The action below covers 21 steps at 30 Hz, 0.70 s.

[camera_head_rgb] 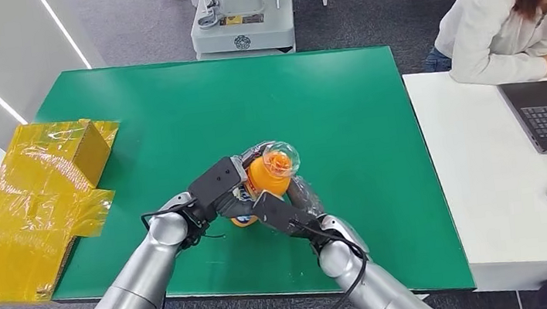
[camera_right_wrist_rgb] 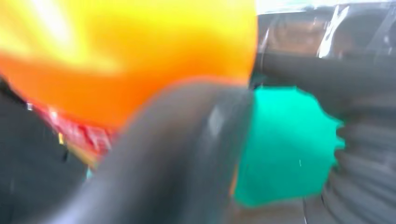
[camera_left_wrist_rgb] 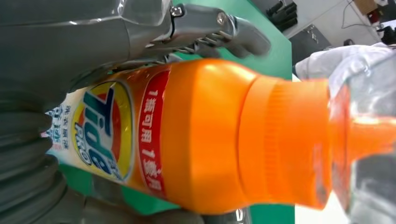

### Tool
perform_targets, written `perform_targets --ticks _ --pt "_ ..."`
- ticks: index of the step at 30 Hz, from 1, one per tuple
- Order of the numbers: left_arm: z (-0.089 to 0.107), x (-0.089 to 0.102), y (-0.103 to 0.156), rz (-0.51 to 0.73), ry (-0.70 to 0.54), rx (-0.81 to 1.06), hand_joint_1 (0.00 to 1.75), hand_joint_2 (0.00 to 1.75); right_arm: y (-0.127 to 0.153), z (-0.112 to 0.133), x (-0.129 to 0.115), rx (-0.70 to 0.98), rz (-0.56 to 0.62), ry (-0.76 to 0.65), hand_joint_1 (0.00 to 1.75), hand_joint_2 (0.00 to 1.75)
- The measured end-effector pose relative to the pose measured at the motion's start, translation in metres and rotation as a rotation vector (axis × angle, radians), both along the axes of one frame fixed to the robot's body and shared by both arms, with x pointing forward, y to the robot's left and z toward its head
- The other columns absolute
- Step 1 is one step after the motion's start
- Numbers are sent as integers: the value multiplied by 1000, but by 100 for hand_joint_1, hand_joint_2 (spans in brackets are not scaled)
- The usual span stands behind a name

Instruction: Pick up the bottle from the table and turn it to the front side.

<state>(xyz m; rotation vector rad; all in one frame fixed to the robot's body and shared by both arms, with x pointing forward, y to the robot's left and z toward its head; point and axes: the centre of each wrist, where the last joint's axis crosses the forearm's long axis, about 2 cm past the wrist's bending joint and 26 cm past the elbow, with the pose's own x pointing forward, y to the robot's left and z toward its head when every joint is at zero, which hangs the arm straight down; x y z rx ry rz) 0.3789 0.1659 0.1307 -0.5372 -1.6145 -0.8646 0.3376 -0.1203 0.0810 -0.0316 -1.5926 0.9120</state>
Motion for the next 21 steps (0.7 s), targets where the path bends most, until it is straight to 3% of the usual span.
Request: perform_targets --ticks 6,7,10,11,18,21 --pt "0 1 0 29 -15 -3 175 175 -1 0 -1 -7 -4 -8 175 175" --pt "0 1 -1 37 -17 -9 175 175 -1 0 -1 -6 -5 -9 146 175" --pt "1 1 -1 51 -19 -24 175 175 -1 0 -1 -2 -6 -12 15 175" --pt "1 1 -1 52 -19 -25 175 175 -1 0 -1 -1 -6 -12 0 175" --pt "2 4 6 178 20 -181 175 175 1 4 -4 43 -5 -42 0 175" --pt "3 6 10 262 -27 -176 175 175 3 3 -10 75 6 -38 0 175"
